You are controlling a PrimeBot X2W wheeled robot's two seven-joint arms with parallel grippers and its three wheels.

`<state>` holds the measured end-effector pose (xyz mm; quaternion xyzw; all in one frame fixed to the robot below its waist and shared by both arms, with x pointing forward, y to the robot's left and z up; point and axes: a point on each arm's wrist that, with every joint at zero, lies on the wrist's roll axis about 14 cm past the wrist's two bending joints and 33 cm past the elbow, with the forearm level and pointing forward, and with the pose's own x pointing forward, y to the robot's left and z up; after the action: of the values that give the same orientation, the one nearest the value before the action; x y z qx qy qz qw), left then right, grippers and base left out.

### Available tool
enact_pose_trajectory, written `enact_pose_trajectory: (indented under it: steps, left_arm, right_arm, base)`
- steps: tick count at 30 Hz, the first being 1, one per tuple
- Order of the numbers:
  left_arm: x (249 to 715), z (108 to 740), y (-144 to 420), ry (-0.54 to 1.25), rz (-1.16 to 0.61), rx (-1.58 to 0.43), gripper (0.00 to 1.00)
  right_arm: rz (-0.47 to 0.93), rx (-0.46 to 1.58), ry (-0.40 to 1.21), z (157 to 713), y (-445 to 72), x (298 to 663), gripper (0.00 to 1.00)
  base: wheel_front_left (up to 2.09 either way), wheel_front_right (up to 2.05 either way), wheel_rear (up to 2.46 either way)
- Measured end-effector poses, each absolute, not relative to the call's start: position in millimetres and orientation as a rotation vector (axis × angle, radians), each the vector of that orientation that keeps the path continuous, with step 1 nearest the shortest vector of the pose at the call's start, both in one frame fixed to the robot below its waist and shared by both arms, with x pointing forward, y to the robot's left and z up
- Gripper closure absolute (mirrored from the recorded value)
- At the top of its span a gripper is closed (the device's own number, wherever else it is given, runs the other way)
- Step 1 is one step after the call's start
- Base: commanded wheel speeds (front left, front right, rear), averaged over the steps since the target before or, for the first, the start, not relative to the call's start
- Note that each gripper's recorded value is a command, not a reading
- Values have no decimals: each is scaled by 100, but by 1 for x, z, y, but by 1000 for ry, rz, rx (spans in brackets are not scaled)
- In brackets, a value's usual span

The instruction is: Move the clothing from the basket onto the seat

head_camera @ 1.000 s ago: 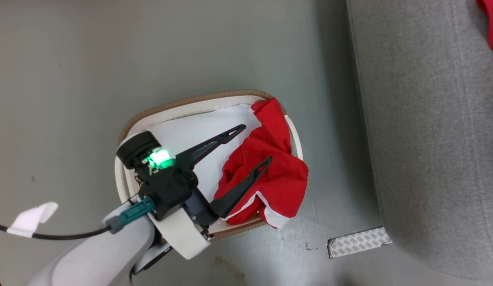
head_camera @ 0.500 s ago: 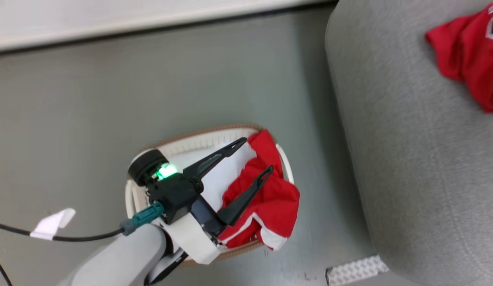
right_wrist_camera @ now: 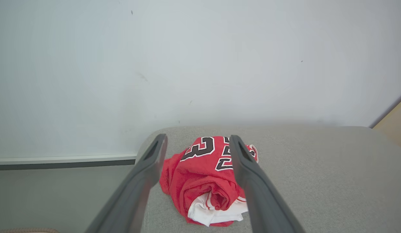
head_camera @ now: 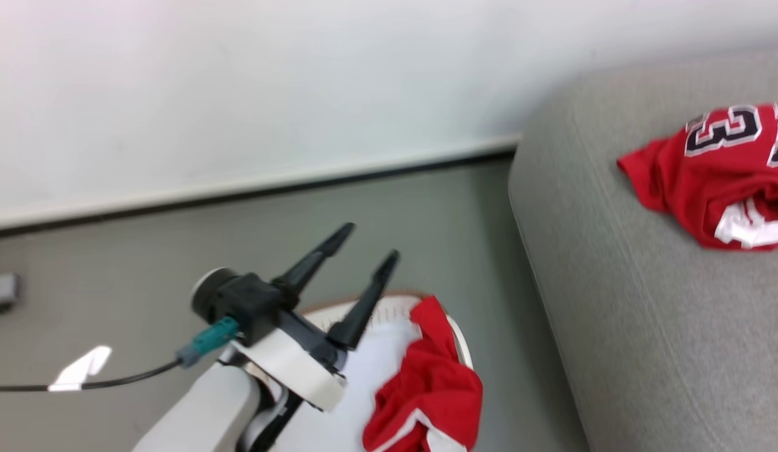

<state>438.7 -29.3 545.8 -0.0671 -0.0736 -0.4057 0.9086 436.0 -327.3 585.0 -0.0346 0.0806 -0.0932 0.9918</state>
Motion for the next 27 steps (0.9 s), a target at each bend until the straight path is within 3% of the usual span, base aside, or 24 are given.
enact_pose_trajectory:
  steps: [4, 11, 19, 27]
  left_arm:
    - [444, 566, 6, -197, -693, -115, 0]
    - [436, 567, 89, -198, -398, -103, 0]
    - [408, 557, 163, -189, -167, -74, 0]
    - [379, 541, 185, -167, -49, -63, 0]
  right_arm:
    - [-114, -28, -16, 622, -302, 432, 0]
    - [12, 45, -154, 625, -249, 421, 0]
    - [120, 167, -126, 572, -193, 398, 0]
    - [163, 239, -80, 516, -160, 368, 0]
  base:
    - [0, 0, 0]
    - [0, 0, 0]
    - [0, 0, 0]
    - [0, 0, 0]
